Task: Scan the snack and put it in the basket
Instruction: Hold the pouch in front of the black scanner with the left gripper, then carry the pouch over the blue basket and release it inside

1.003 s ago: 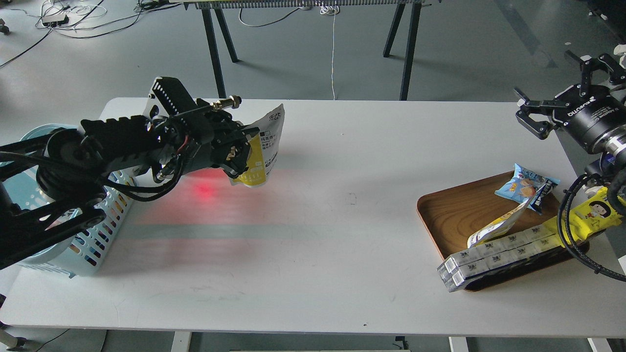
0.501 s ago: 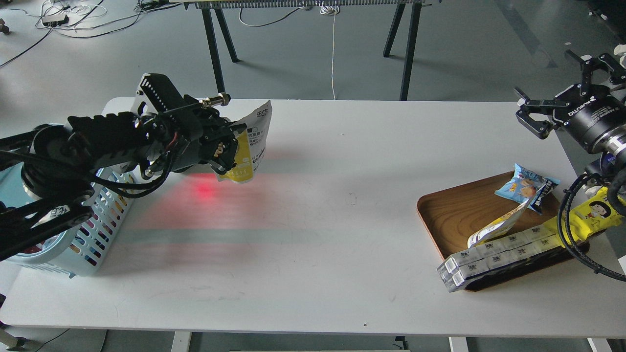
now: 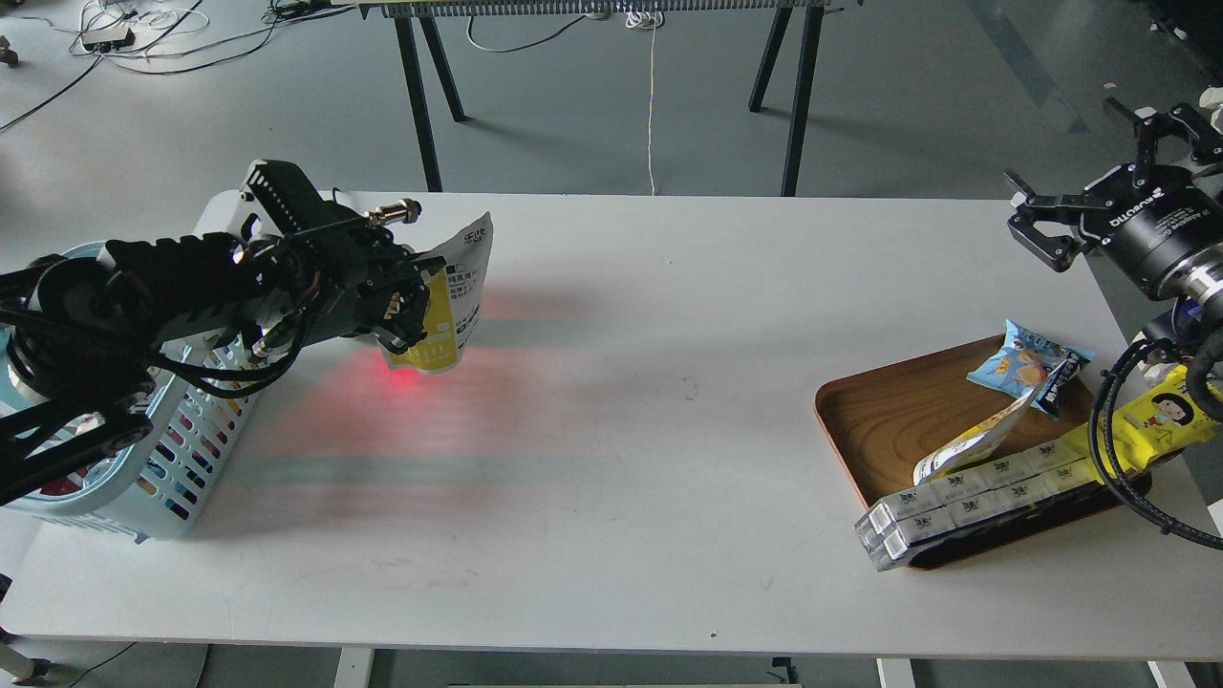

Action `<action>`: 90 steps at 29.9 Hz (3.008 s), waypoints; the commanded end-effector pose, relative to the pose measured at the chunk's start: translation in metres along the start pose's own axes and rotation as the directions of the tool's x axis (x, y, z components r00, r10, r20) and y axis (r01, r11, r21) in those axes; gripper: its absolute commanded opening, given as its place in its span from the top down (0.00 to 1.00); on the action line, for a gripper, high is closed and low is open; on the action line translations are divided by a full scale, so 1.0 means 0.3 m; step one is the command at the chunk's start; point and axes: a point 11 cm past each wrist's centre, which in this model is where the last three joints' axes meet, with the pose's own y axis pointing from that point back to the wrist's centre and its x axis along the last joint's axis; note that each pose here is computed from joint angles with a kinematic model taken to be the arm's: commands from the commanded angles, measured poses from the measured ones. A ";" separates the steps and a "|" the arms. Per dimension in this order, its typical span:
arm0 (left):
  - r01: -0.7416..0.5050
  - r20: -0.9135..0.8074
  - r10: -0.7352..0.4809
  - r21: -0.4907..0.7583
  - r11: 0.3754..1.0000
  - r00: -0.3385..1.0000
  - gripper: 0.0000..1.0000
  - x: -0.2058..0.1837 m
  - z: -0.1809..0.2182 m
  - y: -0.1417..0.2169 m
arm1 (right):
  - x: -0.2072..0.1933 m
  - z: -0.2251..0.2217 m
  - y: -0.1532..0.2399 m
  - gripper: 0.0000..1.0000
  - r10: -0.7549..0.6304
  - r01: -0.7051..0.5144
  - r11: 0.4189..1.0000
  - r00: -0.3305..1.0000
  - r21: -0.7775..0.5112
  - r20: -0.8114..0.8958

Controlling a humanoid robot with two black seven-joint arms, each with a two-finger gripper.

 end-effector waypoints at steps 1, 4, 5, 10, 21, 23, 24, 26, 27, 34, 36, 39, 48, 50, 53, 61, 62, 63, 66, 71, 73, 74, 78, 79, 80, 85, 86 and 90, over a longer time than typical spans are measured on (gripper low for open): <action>0.002 -0.001 -0.002 0.001 1.000 1.000 0.99 -0.003 0.000 0.000 | -0.001 -0.001 -0.001 0.01 -0.001 0.001 1.000 1.000 0.001 0.001; -0.001 0.000 0.001 -0.001 1.000 1.000 0.99 0.001 0.002 -0.001 | -0.002 -0.001 -0.001 0.01 -0.002 0.002 1.000 1.000 0.001 0.000; -0.003 0.000 0.003 -0.003 1.000 1.000 0.99 0.003 0.005 -0.003 | -0.003 -0.003 -0.001 0.01 -0.003 0.003 1.000 1.000 0.004 0.000; -0.002 0.007 0.003 -0.013 1.000 1.000 0.99 0.007 0.016 -0.009 | -0.003 -0.003 -0.001 0.01 -0.003 0.003 1.000 1.000 0.003 0.002; -0.086 0.040 0.087 -0.019 0.996 0.995 0.98 0.132 0.018 -0.024 | -0.003 0.000 -0.002 0.01 -0.004 0.004 1.000 1.000 0.002 0.002; -0.100 0.039 0.101 -0.025 0.995 0.994 0.98 0.149 0.025 -0.028 | -0.005 -0.004 -0.002 0.01 -0.004 0.004 1.000 1.000 0.004 0.000; -0.104 0.038 0.105 -0.028 0.994 0.994 0.98 0.154 0.029 -0.030 | -0.005 -0.004 -0.002 0.01 -0.004 0.004 1.000 1.000 0.003 0.000; -0.107 0.037 0.109 -0.035 0.994 0.993 0.98 0.157 0.037 -0.034 | -0.004 -0.005 -0.001 0.01 -0.003 0.003 1.000 1.000 0.003 -0.001; -0.106 0.035 0.107 -0.036 0.994 0.994 0.98 0.155 0.040 -0.036 | -0.004 -0.006 0.000 0.01 -0.003 0.003 1.000 1.000 0.002 -0.002; -0.089 0.028 0.089 -0.008 0.996 0.996 0.98 0.129 0.019 -0.031 | -0.006 -0.009 0.000 0.01 -0.004 0.004 1.000 1.000 0.004 -0.004; -0.077 0.031 0.077 -0.002 0.997 0.997 0.98 0.116 0.009 -0.024 | -0.008 -0.009 -0.001 0.01 -0.006 0.006 1.000 1.000 0.004 -0.003; -0.066 0.032 0.066 -0.005 0.998 0.997 0.98 0.103 0.010 -0.022 | -0.008 -0.007 -0.002 0.01 -0.006 0.006 1.000 1.000 0.003 -0.002; -0.069 0.039 0.068 0.026 0.997 0.997 0.98 0.109 -0.033 0.004 | -0.006 -0.012 0.001 0.01 -0.003 0.003 1.000 1.000 0.004 -0.005; -0.059 0.042 0.056 0.067 0.996 0.998 0.98 0.098 -0.081 0.032 | -0.008 -0.014 -0.001 0.01 -0.005 0.005 1.000 1.000 0.006 -0.005; -0.091 0.010 0.091 0.101 0.991 0.996 0.98 0.135 -0.136 0.075 | -0.008 -0.008 -0.003 0.01 -0.006 0.006 1.000 1.000 0.004 -0.003; -0.196 -0.084 0.220 0.228 0.954 0.972 0.98 0.250 -0.317 0.257 | -0.018 -0.014 -0.008 0.01 -0.013 0.013 1.000 1.000 0.006 -0.006; -0.205 -0.096 0.234 0.241 0.949 0.968 0.98 0.258 -0.335 0.281 | -0.018 -0.014 -0.008 0.01 -0.013 0.013 1.000 1.000 0.006 -0.006; -0.216 -0.107 0.250 0.257 0.942 0.962 0.98 0.268 -0.355 0.307 | -0.018 -0.014 -0.008 0.01 -0.013 0.013 1.000 1.000 0.006 -0.006; -0.242 -0.133 0.289 0.289 0.926 0.948 0.98 0.289 -0.402 0.379 | -0.017 -0.016 -0.007 0.01 -0.012 0.012 1.000 1.000 0.006 -0.008; -0.195 -0.147 0.249 0.306 0.932 0.957 0.98 0.235 -0.453 0.466 | -0.018 -0.022 -0.005 0.01 -0.011 0.011 1.000 1.000 0.006 -0.017; -0.159 -0.153 0.214 0.309 0.938 0.965 0.97 0.195 -0.471 0.495 | -0.022 -0.023 -0.007 0.01 -0.014 0.014 1.000 1.000 0.004 -0.024; -0.134 -0.158 0.190 0.309 0.942 0.969 0.97 0.170 -0.479 0.509 | -0.026 -0.025 -0.009 0.01 -0.017 0.017 1.000 1.000 0.004 -0.025; -0.013 -0.195 0.074 0.297 0.955 0.978 0.97 0.047 -0.492 0.550 | -0.033 -0.025 -0.014 0.01 -0.023 0.023 1.000 0.999 0.003 -0.026; 0.029 -0.210 0.035 0.292 0.956 0.977 0.97 0.004 -0.493 0.561 | -0.035 -0.026 -0.015 0.01 -0.024 0.024 1.000 0.999 0.003 -0.027; 0.074 -0.229 -0.007 0.284 0.956 0.973 0.97 -0.043 -0.491 0.572 | -0.037 -0.024 -0.017 0.01 -0.025 0.025 1.000 0.999 0.002 -0.027; 0.256 -0.317 -0.174 0.240 0.936 0.932 0.96 -0.241 -0.467 0.643 | -0.044 -0.022 -0.022 0.01 -0.031 0.031 1.000 0.999 -0.003 -0.034; 0.288 -0.335 -0.202 0.229 0.930 0.920 0.96 -0.277 -0.458 0.655 | -0.048 -0.020 -0.025 0.01 -0.035 0.034 0.999 0.999 -0.007 -0.041; 0.331 -0.365 -0.237 0.221 0.917 0.900 0.96 -0.369 -0.441 0.691 | -0.054 -0.022 -0.028 0.01 -0.039 0.039 0.999 0.998 -0.010 -0.050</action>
